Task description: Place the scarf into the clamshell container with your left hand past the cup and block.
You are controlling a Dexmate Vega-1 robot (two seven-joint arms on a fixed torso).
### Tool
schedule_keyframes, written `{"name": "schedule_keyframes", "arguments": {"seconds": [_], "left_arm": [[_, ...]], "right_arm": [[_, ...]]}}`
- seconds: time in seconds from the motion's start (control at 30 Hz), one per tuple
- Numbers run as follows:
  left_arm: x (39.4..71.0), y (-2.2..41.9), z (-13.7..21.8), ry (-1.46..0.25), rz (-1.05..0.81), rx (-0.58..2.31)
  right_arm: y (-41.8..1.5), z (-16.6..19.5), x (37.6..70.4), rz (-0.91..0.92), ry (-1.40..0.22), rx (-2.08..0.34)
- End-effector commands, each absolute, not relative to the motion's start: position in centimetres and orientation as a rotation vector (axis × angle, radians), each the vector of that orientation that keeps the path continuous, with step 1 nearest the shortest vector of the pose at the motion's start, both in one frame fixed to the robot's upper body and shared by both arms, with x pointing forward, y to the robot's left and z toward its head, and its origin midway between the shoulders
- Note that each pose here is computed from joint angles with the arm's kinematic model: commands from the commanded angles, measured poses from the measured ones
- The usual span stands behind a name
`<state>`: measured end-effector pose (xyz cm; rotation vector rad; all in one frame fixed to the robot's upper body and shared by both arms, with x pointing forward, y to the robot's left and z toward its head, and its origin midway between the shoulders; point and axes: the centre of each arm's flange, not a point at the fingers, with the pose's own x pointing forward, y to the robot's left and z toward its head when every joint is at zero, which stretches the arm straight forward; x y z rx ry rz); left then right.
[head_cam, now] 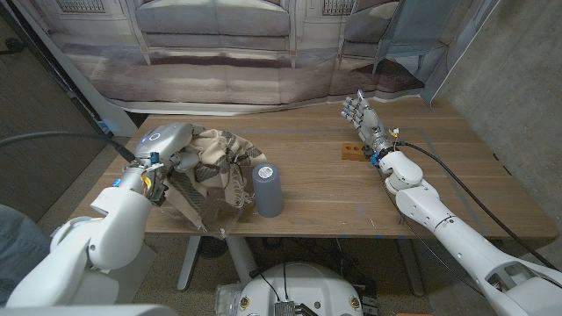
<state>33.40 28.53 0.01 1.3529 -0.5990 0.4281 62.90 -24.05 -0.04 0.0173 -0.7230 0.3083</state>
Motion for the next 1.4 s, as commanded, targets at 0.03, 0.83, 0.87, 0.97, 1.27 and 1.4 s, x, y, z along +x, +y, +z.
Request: {"name": "schedule_keyframes", "arguments": {"seconds": [0.03,0.83,0.87,0.97,1.27,1.4], "left_arm": [[32.4,27.8,-1.2,-0.588,0.452,1.351],[30.7,27.8,-3.7,-0.509,0.468,1.339],[30.7,27.9,-3.8,-0.51,0.476,1.341],[30.9,28.0,-4.2,-0.495,0.464,1.329],[31.3,28.4,-4.8,-0.475,0.474,1.327],[31.7,28.4,-4.8,-0.476,0.472,1.328]], "right_arm": [[-24.5,0.1,62.7,0.308,-0.721,0.013],[-24.9,-0.2,62.7,0.307,-0.707,0.015],[-24.9,-0.2,62.7,0.305,-0.704,0.02],[-24.6,-0.1,62.8,0.313,-0.703,0.013],[-24.1,0.2,63.0,0.32,-0.698,0.004],[-24.1,0.0,63.1,0.318,-0.691,0.007]]}}
